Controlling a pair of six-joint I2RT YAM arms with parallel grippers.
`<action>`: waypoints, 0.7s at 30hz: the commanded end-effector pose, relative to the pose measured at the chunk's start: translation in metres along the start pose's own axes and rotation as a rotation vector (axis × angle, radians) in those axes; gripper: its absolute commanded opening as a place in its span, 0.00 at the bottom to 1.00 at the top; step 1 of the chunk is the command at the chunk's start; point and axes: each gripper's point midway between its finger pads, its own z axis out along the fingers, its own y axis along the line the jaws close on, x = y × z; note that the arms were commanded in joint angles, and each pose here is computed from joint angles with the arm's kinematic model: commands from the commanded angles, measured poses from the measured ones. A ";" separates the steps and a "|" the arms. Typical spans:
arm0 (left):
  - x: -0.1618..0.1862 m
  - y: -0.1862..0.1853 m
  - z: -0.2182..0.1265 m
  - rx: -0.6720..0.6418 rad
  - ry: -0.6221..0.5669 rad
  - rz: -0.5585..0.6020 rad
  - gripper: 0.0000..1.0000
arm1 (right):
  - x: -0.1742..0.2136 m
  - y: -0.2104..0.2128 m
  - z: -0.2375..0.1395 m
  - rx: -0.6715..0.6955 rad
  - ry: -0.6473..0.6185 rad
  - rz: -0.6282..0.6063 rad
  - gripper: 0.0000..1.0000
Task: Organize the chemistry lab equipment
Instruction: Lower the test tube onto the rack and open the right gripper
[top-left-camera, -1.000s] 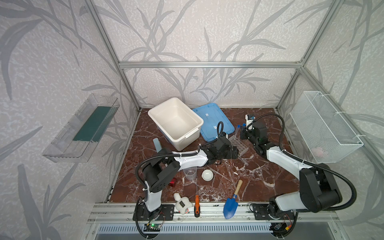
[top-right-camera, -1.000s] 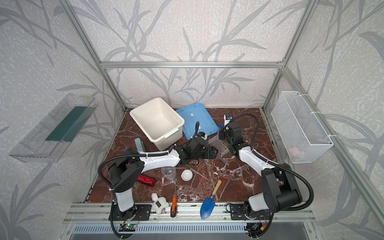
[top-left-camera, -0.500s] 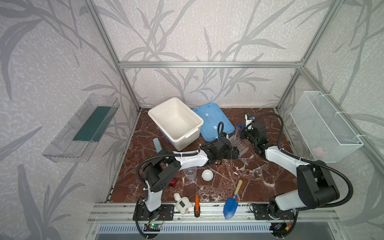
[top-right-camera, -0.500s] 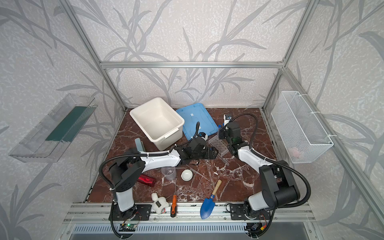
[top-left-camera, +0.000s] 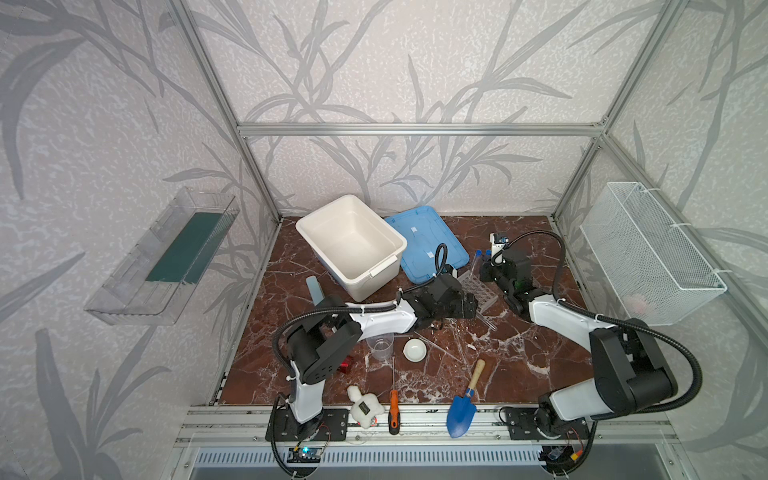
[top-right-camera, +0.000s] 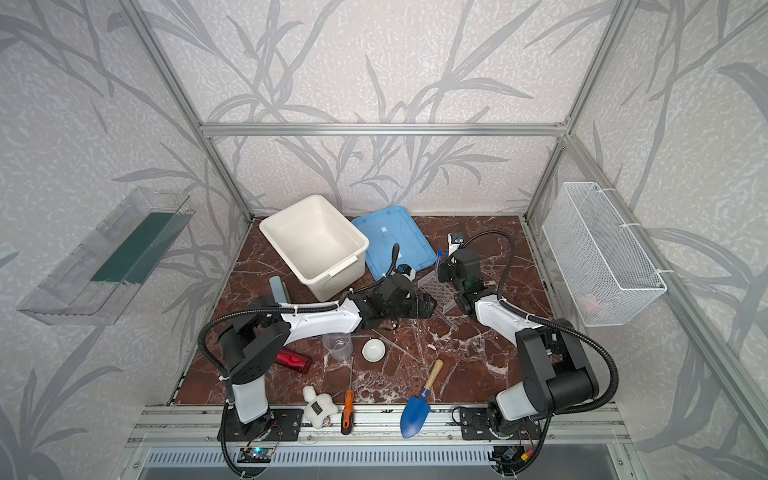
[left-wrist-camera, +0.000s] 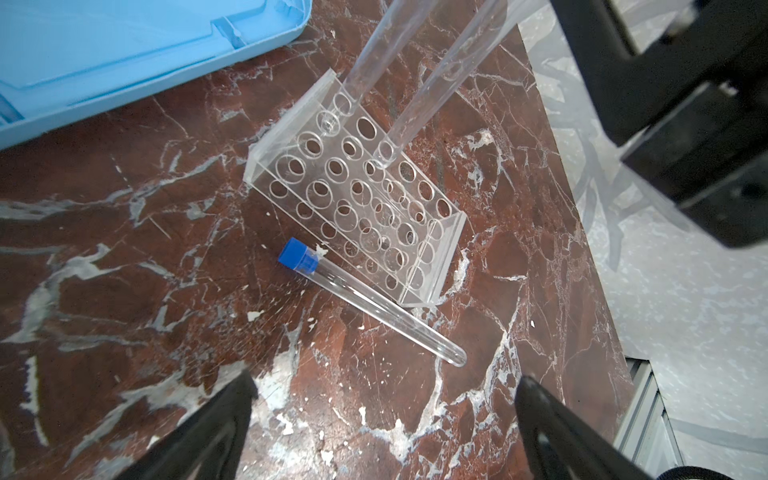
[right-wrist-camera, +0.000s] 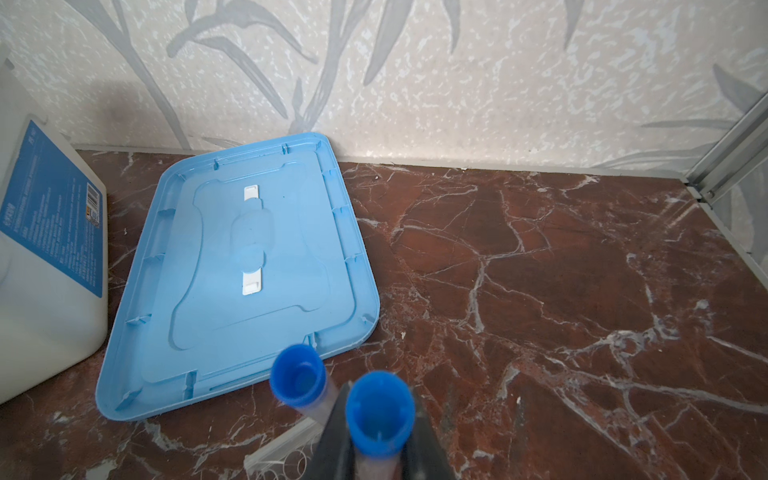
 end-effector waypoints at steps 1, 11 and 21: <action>-0.006 0.000 0.004 -0.003 -0.022 -0.007 0.99 | 0.007 -0.005 0.002 0.021 0.001 0.001 0.18; -0.006 0.013 0.002 -0.082 -0.026 -0.015 0.99 | 0.010 -0.006 -0.001 0.022 -0.006 0.022 0.29; 0.004 0.016 -0.005 -0.263 0.017 0.034 0.99 | 0.014 -0.014 -0.030 0.063 0.105 0.136 0.89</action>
